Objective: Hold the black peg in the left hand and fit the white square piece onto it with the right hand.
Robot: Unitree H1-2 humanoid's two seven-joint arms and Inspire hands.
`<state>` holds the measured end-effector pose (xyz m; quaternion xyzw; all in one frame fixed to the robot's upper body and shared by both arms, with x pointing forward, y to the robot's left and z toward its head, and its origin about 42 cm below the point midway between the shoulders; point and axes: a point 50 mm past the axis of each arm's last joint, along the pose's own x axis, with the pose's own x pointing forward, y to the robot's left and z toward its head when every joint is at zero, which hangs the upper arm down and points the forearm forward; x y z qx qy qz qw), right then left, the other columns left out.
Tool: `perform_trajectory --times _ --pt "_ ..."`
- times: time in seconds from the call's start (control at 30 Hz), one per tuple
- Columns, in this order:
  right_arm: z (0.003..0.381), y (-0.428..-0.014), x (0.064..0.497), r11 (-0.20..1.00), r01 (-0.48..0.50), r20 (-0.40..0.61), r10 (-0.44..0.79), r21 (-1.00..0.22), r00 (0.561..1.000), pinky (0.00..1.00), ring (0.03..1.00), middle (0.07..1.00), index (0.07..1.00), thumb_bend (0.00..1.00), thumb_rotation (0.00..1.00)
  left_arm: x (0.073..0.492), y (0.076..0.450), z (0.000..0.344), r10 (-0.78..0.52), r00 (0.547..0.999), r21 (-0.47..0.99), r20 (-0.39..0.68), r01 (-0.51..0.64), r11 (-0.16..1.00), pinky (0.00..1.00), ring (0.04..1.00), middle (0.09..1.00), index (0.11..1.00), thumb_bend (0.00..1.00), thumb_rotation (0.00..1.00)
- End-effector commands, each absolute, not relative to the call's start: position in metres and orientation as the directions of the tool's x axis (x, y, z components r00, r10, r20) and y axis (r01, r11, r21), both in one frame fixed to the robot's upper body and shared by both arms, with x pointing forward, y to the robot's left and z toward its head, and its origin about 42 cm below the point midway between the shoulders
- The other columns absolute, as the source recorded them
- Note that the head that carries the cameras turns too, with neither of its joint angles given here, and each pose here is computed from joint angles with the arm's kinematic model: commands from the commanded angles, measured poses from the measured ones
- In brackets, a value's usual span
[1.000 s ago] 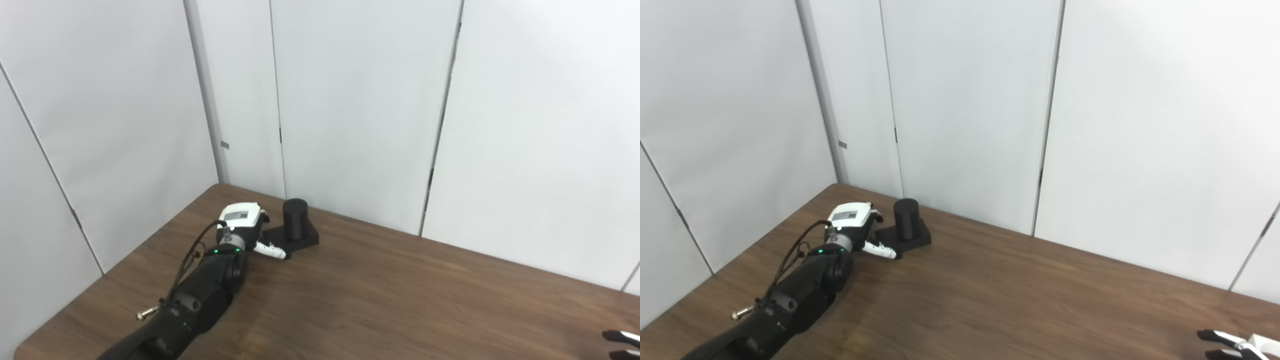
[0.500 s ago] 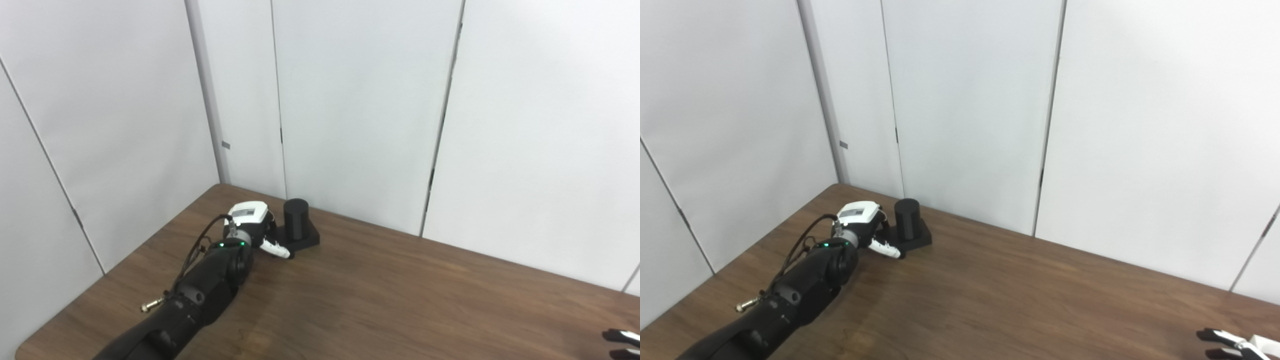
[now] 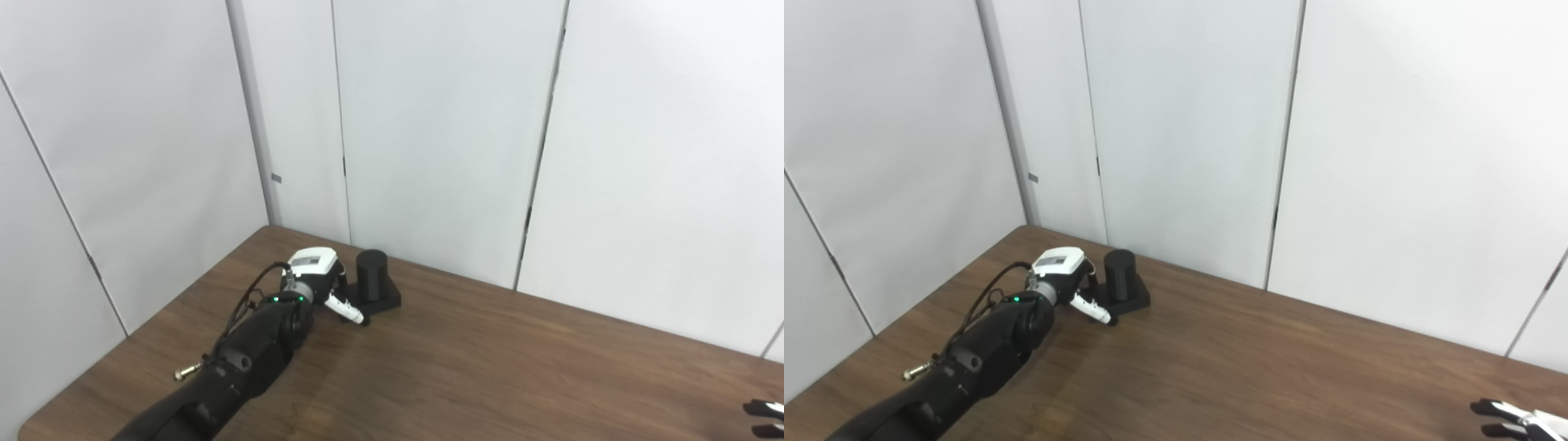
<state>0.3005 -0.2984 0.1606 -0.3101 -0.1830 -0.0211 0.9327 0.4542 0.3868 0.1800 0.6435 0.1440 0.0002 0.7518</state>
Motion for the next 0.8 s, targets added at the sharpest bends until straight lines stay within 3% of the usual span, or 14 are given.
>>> perform_trajectory --times 0.0,0.2,0.5,0.77 --pt "0.178 -0.299 0.305 0.809 0.189 0.413 0.072 -0.557 0.908 0.45 0.636 0.751 0.67 0.52 0.0 0.455 0.387 0.186 0.134 0.964 0.965 -0.229 0.207 0.163 0.92 0.994 0.865 0.482 0.56 0.09" --pt "0.178 -0.298 0.307 0.811 0.188 0.416 0.075 -0.554 0.906 0.46 0.636 0.752 0.672 0.51 0.0 0.444 0.375 0.183 0.048 0.973 0.962 -0.227 0.217 0.166 0.9 0.934 0.863 0.48 0.52 0.06" --pt "0.182 -0.293 0.308 0.809 0.187 0.415 0.076 -0.557 0.906 0.47 0.642 0.756 0.675 0.54 0.0 0.421 0.349 0.177 -0.094 0.977 0.957 -0.192 0.208 0.201 0.93 0.945 0.885 0.488 0.52 0.05" --pt "0.188 -0.286 0.31 0.805 0.182 0.416 0.087 -0.565 0.905 0.5 0.647 0.757 0.681 0.58 0.0 0.404 0.321 0.174 -0.246 0.949 0.923 -0.198 0.265 0.279 0.96 0.959 0.898 0.493 0.52 0.05"
